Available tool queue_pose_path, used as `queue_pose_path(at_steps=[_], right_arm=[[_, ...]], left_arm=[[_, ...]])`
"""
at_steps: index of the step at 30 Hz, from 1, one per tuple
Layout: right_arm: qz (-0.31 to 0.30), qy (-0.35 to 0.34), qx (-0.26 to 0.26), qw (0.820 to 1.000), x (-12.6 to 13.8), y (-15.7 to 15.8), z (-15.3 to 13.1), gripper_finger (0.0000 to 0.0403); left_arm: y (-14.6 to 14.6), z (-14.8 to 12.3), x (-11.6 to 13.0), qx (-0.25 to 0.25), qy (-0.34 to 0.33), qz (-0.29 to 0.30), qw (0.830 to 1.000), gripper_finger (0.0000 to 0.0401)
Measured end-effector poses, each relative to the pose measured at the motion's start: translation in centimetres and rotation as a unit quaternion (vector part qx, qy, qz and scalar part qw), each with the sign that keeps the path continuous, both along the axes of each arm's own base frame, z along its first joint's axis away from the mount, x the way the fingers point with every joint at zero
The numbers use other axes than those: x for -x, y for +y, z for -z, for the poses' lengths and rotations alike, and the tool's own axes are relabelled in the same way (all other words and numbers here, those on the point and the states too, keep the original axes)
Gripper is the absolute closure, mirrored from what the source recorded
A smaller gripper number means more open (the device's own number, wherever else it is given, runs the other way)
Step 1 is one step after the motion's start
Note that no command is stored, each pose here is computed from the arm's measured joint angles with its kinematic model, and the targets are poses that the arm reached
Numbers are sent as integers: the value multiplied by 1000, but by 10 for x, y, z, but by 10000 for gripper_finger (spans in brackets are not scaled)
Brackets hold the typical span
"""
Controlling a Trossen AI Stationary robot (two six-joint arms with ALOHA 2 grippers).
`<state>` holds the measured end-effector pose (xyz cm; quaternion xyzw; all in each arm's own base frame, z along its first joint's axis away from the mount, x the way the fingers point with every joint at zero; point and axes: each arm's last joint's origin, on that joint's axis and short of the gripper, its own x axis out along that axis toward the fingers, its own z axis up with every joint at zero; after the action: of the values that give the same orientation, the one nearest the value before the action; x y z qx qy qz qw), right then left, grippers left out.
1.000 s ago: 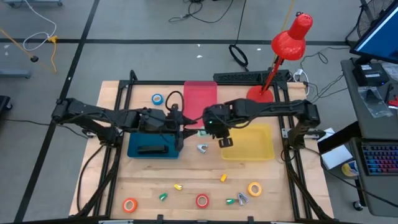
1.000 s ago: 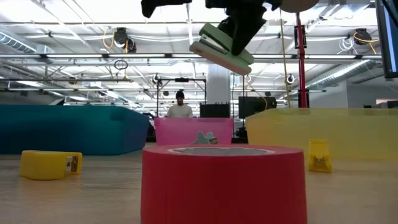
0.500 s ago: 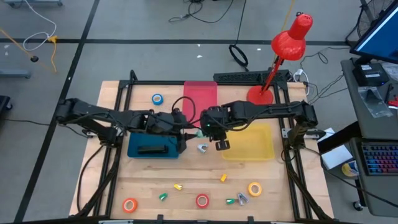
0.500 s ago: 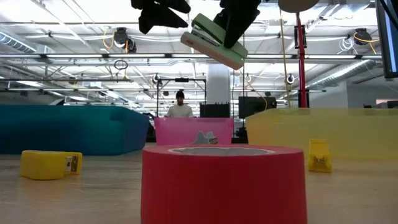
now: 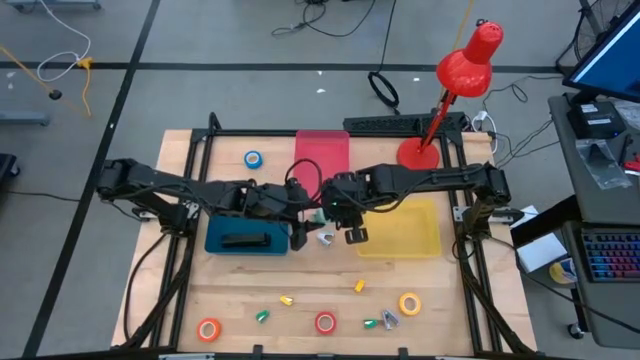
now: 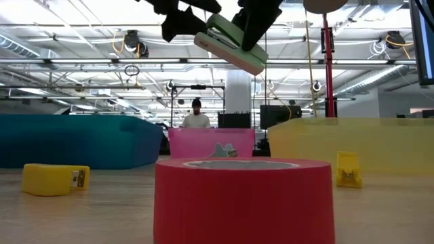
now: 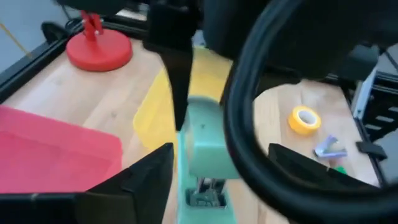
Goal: Pick and place Stapler, Stapler remover, tape
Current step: Put the white stapler into the blue bin
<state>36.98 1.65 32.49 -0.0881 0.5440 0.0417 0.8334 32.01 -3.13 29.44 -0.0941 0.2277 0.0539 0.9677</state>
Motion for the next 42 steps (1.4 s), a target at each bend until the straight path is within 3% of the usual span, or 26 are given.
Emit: queue_pose_path(at_steps=[5,22,42], right_arm=[[-3,-14,-10,1000,-2,1,-1,286],[3,2,-30,1000,-21,5,23,286],[20,1,-52,998,-22,6,24,286]], left_arm=[[0,5,-4,-5,3,0,1000,127],[1,10,-5,1,18,13,1000,178],[0,12,-4,4,31,26,999,178]])
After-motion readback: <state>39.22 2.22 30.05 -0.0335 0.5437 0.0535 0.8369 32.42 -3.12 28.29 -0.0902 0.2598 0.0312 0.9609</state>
